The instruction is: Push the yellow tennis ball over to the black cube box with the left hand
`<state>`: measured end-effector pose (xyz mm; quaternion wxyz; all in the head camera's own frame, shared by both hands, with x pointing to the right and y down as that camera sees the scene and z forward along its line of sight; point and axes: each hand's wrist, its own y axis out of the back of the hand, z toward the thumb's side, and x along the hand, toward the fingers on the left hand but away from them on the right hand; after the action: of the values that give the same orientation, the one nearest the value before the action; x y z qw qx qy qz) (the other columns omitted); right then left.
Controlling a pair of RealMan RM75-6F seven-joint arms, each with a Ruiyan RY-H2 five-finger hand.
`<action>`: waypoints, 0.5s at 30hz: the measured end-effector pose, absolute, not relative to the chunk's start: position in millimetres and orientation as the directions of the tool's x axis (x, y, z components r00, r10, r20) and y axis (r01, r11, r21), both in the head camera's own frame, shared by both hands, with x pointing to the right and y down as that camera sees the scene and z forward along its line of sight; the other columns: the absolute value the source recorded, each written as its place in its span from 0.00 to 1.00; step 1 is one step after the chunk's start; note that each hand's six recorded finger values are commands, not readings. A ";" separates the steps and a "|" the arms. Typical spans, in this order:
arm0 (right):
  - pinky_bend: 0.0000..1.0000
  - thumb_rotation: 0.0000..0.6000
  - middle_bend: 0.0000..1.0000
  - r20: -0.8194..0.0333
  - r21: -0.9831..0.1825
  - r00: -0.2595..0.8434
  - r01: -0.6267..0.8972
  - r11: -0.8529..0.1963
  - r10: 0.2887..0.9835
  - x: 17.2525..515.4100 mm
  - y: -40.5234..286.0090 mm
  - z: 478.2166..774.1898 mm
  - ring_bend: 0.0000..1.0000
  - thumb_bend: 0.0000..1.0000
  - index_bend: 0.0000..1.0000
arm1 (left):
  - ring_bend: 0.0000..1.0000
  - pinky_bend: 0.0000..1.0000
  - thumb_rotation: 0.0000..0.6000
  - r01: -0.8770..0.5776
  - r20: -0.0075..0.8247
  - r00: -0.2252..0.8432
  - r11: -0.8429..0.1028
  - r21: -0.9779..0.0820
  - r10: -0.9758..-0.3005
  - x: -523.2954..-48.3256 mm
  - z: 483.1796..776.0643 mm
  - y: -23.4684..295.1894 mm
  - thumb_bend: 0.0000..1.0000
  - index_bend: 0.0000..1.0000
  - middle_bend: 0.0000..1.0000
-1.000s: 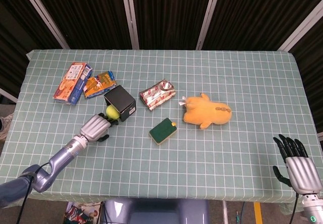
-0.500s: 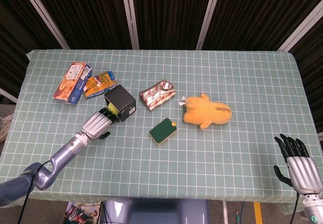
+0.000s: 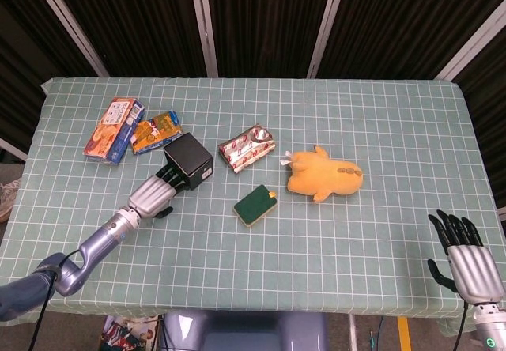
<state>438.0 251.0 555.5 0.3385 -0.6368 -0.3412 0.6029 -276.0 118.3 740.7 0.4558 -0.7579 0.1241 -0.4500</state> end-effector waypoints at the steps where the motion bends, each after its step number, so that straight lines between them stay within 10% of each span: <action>1: 0.00 1.00 0.00 -0.537 -0.843 0.041 0.027 -0.538 0.843 437.8 251.0 555.4 0.00 0.43 0.00 | 0.00 0.00 1.00 0.217 0.564 0.568 -0.552 -0.805 -0.600 -275.8 739.7 118.6 0.30 0.21 0.04; 15: 0.00 1.00 0.00 -0.533 -0.844 0.065 0.025 -0.536 0.843 431.9 253.9 553.1 0.00 0.43 0.00 | 0.00 0.00 1.00 0.125 0.506 0.606 -0.554 -0.823 -0.615 -300.1 703.7 142.4 0.29 0.14 0.10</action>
<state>431.9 253.9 553.1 0.3441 -0.6436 -0.3372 0.5947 -300.1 142.4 703.7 0.4450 -0.7776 0.1575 -0.4152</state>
